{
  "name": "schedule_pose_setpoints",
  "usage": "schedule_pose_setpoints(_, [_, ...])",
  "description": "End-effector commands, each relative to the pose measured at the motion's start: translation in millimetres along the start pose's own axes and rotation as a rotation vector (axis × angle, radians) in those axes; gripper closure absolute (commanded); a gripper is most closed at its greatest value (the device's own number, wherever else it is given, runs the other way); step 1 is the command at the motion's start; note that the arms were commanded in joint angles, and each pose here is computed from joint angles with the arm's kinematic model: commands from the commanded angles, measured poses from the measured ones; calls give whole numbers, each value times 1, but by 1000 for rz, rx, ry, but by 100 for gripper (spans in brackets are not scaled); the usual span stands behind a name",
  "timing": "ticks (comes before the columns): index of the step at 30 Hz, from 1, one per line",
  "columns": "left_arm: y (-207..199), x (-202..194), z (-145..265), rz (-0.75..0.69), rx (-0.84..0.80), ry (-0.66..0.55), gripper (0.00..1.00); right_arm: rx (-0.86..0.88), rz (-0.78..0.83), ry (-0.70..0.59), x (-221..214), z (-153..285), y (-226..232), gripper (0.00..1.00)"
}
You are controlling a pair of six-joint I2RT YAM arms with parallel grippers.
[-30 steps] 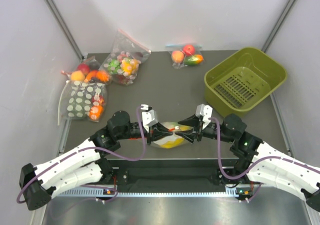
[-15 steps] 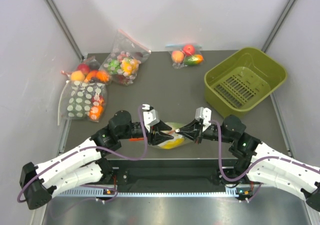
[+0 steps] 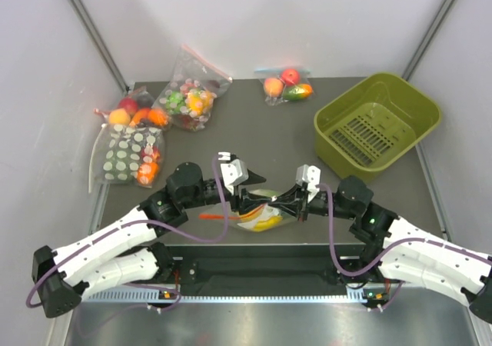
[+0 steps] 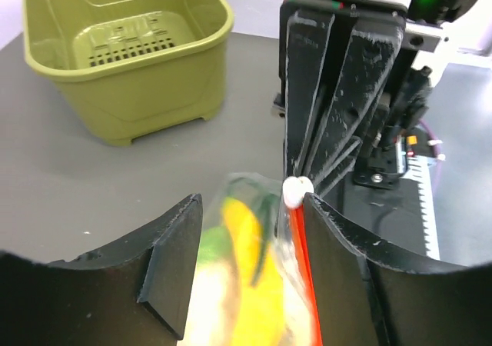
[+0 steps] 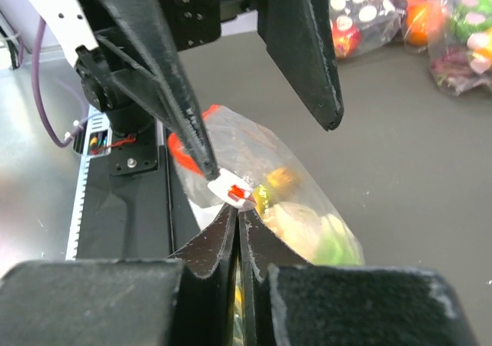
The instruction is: Open the zip-top bag and remove the fake food
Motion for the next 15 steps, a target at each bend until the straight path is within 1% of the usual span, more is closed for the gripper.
schedule_pose_setpoints(1, [7,22,-3,-97,50,-46,41,-16,14,-30,19,-4,-2,100])
schedule_pose_setpoints(4, [2,23,-4,-125,39,-23,42,-25,-1,-20,19,-7,-3,100])
schedule_pose_setpoints(9, [-4,18,-6,-122,12,30,42,-58,-22,-20,24,-9,-6,100])
schedule_pose_setpoints(15, [-6,14,-9,-123,27,50,42,-63,-30,-17,26,-9,-6,100])
Point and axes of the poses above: each gripper's point midway between its finger pads, its own z axis back along the fingers, its own y axis along the line the jaws close on, x = y × z, the point moved 8 cm from there along z, back along the fingers, and after that the axes turned 11 degrees about -z, right-handed, at the moved point
